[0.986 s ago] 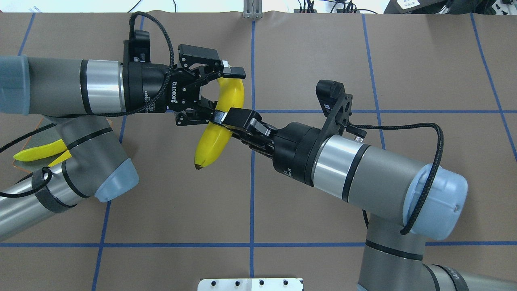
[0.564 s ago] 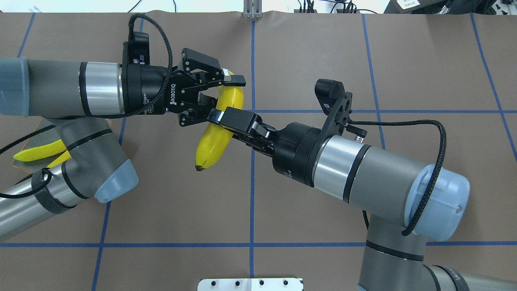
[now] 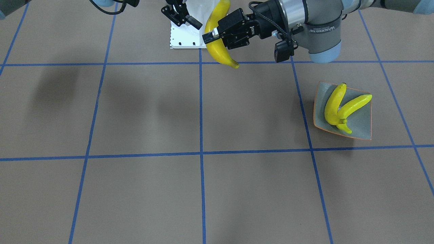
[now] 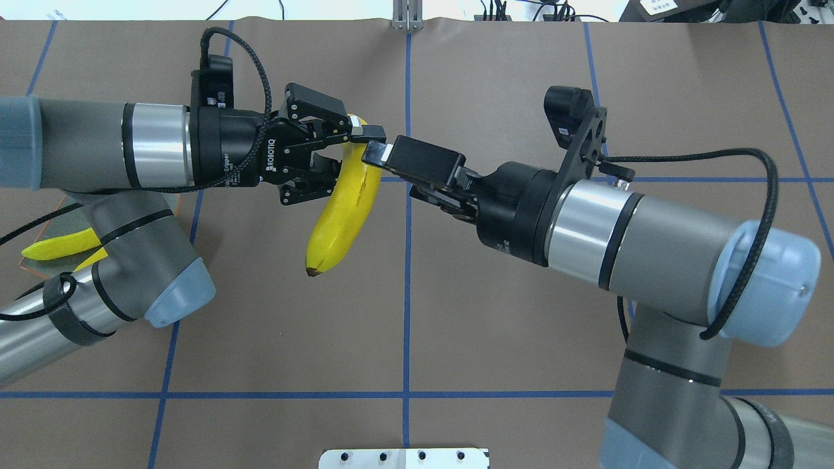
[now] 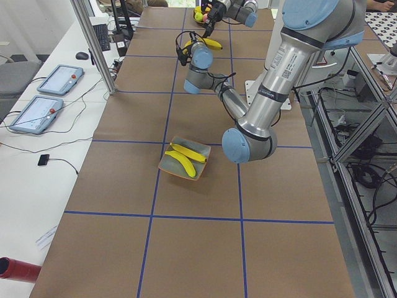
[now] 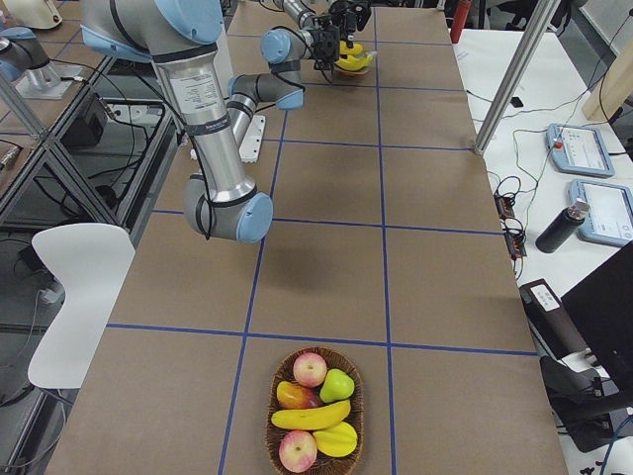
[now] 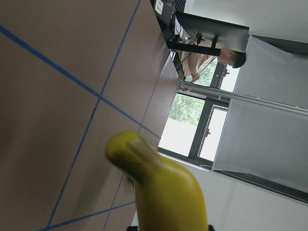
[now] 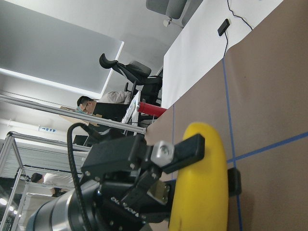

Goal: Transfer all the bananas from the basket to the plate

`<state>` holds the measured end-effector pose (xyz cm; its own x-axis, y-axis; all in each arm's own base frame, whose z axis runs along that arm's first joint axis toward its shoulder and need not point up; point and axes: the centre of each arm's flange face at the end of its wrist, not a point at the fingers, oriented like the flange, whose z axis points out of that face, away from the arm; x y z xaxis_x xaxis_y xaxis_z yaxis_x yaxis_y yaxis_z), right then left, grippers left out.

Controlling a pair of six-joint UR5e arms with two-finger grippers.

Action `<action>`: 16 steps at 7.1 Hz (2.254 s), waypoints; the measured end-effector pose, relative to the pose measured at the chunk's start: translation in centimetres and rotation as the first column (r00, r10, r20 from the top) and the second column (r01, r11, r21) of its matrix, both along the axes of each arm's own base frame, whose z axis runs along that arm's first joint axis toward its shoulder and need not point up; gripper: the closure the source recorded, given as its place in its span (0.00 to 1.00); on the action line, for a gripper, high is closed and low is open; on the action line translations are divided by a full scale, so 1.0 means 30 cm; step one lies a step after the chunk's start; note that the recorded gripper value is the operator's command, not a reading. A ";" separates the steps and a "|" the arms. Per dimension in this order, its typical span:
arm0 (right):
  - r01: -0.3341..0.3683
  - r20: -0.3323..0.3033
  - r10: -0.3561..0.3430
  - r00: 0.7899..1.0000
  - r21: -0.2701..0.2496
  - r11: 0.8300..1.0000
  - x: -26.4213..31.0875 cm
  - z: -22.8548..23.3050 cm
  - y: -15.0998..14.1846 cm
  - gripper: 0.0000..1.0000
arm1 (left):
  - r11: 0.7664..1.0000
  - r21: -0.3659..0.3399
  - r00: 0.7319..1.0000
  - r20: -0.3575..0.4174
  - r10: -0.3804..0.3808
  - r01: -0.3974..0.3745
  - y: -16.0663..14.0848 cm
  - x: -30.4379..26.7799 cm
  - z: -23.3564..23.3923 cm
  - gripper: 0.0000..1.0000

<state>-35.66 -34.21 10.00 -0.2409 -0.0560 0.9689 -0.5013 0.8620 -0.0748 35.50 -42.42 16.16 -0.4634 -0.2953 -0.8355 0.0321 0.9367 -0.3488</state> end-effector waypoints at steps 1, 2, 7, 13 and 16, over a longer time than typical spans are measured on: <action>-0.012 -0.108 0.008 0.994 -0.044 0.999 0.053 0.056 -0.099 0.00 | 0.999 0.034 0.999 0.047 -0.022 0.020 0.001 -0.007 0.075 1.00; -0.026 -0.224 -0.001 0.975 -0.116 0.993 0.116 0.115 -0.208 0.00 | 0.996 0.082 0.992 0.113 -0.048 0.038 -0.005 -0.029 0.176 1.00; -0.074 -0.663 -0.129 0.737 -0.269 0.960 0.470 0.587 -0.525 0.00 | 0.938 0.337 0.869 0.436 -0.234 0.084 -0.071 -0.235 0.696 1.00; 0.033 -0.842 -0.217 0.494 -0.231 0.972 0.917 1.117 -0.633 0.00 | 0.827 0.558 0.681 0.631 -0.372 -0.065 -0.042 -0.379 1.176 0.59; 0.049 -0.857 -0.224 0.465 -0.228 0.972 0.964 1.180 -0.641 0.00 | 0.816 0.571 0.665 0.644 -0.378 -0.088 -0.037 -0.372 1.222 0.07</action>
<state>-6.73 -53.43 45.39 0.7418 0.0619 0.6677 -0.2573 0.9458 0.1983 24.34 -43.55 52.82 0.3371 0.2987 -0.8928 0.1976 0.9048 0.3773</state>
